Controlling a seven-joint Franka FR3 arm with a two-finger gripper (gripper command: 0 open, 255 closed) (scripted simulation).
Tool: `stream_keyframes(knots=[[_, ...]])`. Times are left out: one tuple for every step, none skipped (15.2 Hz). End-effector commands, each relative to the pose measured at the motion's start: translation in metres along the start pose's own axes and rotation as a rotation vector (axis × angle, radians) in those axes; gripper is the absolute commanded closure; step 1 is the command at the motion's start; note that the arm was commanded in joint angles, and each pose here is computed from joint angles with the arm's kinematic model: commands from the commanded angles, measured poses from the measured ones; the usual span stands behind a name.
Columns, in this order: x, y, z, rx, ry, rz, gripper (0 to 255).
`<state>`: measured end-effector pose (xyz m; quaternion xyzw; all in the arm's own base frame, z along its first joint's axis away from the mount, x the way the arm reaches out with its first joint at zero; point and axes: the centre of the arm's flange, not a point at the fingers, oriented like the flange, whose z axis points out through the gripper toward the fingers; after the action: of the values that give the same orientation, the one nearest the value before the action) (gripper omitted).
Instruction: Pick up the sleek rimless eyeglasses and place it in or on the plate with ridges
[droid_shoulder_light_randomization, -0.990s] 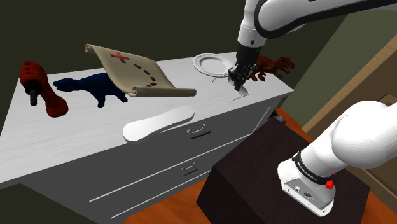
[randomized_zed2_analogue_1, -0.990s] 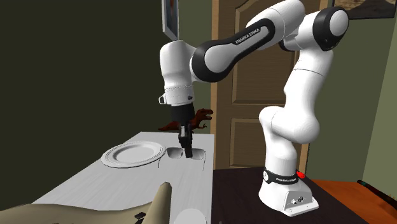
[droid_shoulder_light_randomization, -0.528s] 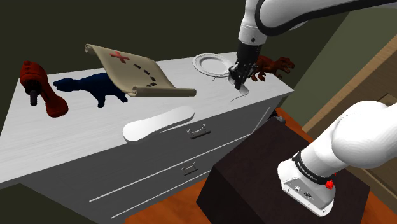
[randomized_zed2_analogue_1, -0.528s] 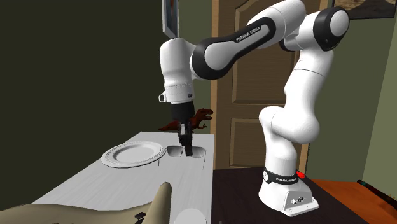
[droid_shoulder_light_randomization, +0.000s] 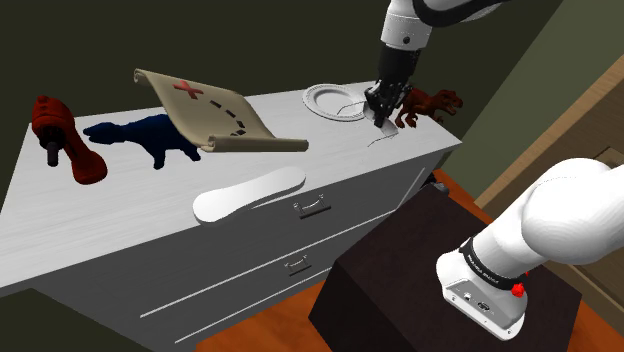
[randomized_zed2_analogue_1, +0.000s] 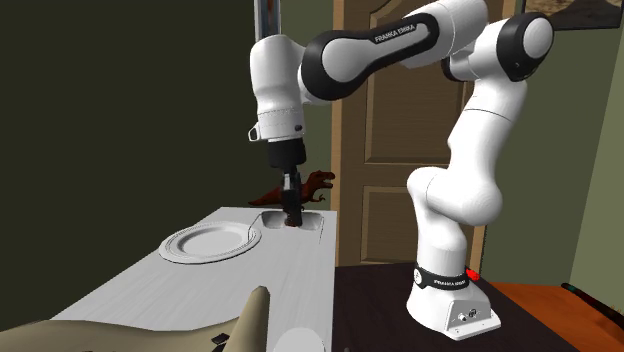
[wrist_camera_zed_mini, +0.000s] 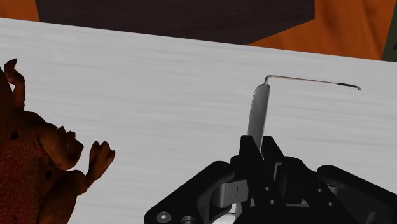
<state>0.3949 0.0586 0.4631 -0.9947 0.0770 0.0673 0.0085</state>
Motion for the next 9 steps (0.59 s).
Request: stream_keyframes(knots=[[-0.002,0.0,-0.011,0.0,-0.001,0.0,255],[-0.002,0.0,-0.016,0.0,-0.001,0.0,255],[-0.003,0.0,-0.021,0.0,-0.001,0.0,255],[-0.004,0.0,-0.026,0.0,-0.001,0.0,255],[-0.004,0.0,-0.032,0.0,-0.001,0.0,255],[-0.005,0.0,-0.037,0.0,-0.001,0.0,255],[-0.006,0.0,-0.041,0.0,-0.001,0.0,255],[0.007,0.004,-0.044,0.0,-0.001,0.0,255],[0.019,0.007,-0.046,0.0,-0.001,0.0,255]])
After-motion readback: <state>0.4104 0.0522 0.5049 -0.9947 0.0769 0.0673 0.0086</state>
